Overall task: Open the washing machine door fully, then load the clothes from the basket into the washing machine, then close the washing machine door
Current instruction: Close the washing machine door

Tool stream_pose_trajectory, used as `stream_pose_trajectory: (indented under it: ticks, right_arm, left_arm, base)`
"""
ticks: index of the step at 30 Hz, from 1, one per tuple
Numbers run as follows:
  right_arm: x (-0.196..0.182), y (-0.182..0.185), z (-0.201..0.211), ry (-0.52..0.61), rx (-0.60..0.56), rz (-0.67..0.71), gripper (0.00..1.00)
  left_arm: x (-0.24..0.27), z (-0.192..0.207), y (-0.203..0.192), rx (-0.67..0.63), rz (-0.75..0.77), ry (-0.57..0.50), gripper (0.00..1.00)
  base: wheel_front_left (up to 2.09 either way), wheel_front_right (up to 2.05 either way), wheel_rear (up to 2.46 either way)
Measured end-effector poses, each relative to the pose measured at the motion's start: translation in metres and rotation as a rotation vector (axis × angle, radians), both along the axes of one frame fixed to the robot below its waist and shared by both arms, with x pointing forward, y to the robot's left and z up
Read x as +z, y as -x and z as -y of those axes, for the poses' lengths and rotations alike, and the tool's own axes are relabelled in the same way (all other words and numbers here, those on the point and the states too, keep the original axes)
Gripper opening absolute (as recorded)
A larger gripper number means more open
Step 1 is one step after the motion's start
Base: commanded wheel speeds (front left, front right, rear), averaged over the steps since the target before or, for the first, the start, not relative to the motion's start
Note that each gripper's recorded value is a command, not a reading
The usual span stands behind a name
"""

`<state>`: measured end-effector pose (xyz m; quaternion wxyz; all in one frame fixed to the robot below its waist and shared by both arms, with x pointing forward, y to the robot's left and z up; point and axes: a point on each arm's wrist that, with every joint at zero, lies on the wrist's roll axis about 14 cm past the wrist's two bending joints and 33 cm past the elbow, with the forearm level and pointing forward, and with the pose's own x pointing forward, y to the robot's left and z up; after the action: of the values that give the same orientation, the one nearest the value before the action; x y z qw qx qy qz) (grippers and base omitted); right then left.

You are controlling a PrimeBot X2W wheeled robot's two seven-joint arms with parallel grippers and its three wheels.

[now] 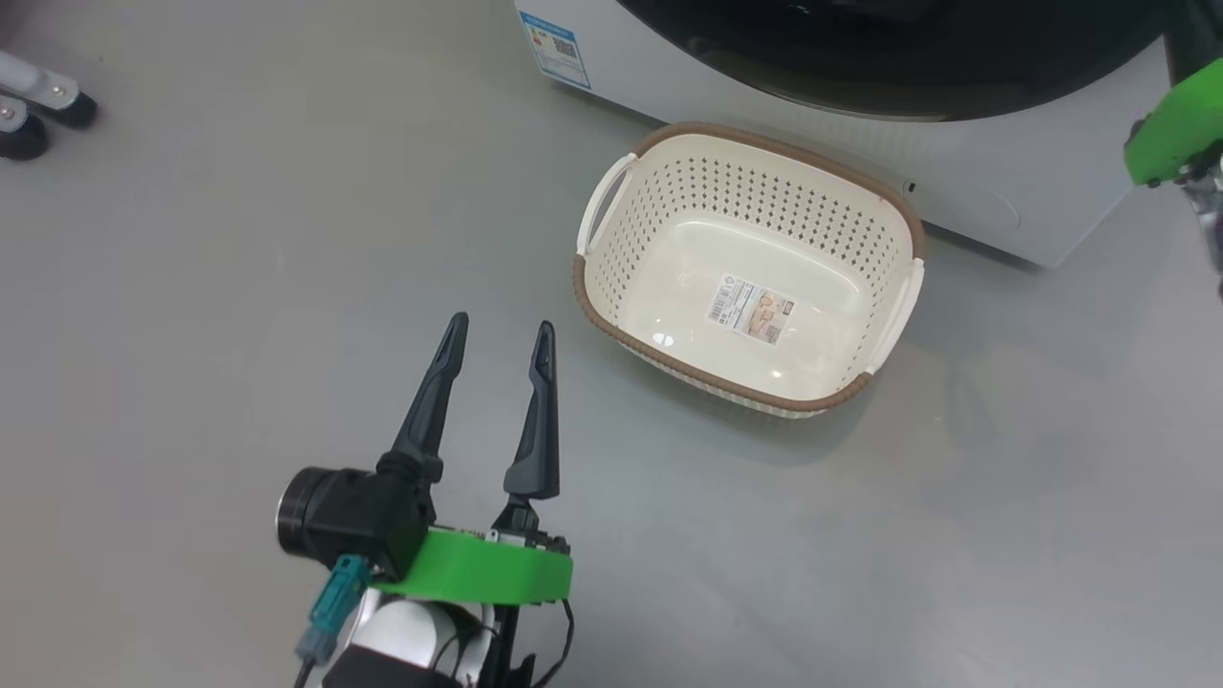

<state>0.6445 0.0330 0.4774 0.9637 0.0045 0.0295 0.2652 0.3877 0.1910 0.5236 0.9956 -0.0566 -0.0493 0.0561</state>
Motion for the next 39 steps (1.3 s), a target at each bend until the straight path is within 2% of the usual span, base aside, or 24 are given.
stream_pose_trajectory:
  ticks: [7, 14, 23, 24, 25, 26, 27, 39]
  right_arm:
    - [0.011, 0.027, -0.009, -0.032, 0.046, 0.034, 0.00]
    - [0.010, 0.070, 0.004, -0.061, 0.062, 0.049, 0.00]
    - [0.000, 0.136, 0.058, -0.094, -0.023, 0.026, 0.00]
    - [0.002, 0.142, 0.066, -0.096, -0.042, 0.030, 0.34]
    - [0.003, 0.147, 0.074, -0.099, -0.063, 0.034, 0.62]
    - [0.005, 0.152, 0.082, -0.106, -0.085, 0.039, 0.86]
    - [0.007, 0.158, 0.088, -0.109, -0.104, 0.042, 0.99]
    - [0.029, 0.214, 0.142, -0.130, -0.268, 0.103, 1.00]
  left_arm:
    - [0.003, 0.005, -0.003, -0.018, 0.013, 0.007, 1.00]
    - [0.002, 0.015, -0.008, -0.060, 0.021, 0.010, 1.00]
    - [-0.003, 0.040, -0.012, -0.155, 0.016, 0.026, 1.00]
    - [-0.004, 0.044, -0.012, -0.165, 0.014, 0.024, 1.00]
    - [-0.004, 0.047, -0.012, -0.176, 0.015, 0.026, 1.00]
    - [-0.003, 0.050, -0.012, -0.189, 0.017, 0.027, 1.00]
    - [-0.003, 0.054, -0.012, -0.200, 0.019, 0.028, 1.00]
    - [-0.004, 0.092, -0.012, -0.324, 0.019, 0.039, 1.00]
  base:
    - [0.00, 0.00, 0.00]
    - [0.00, 0.00, 0.00]
    - [0.00, 0.00, 0.00]
    - [0.00, 0.00, 0.00]
    - [0.00, 0.00, 0.00]
    - [0.00, 0.00, 0.00]
    - [0.00, 0.00, 0.00]
    - [0.00, 0.00, 0.00]
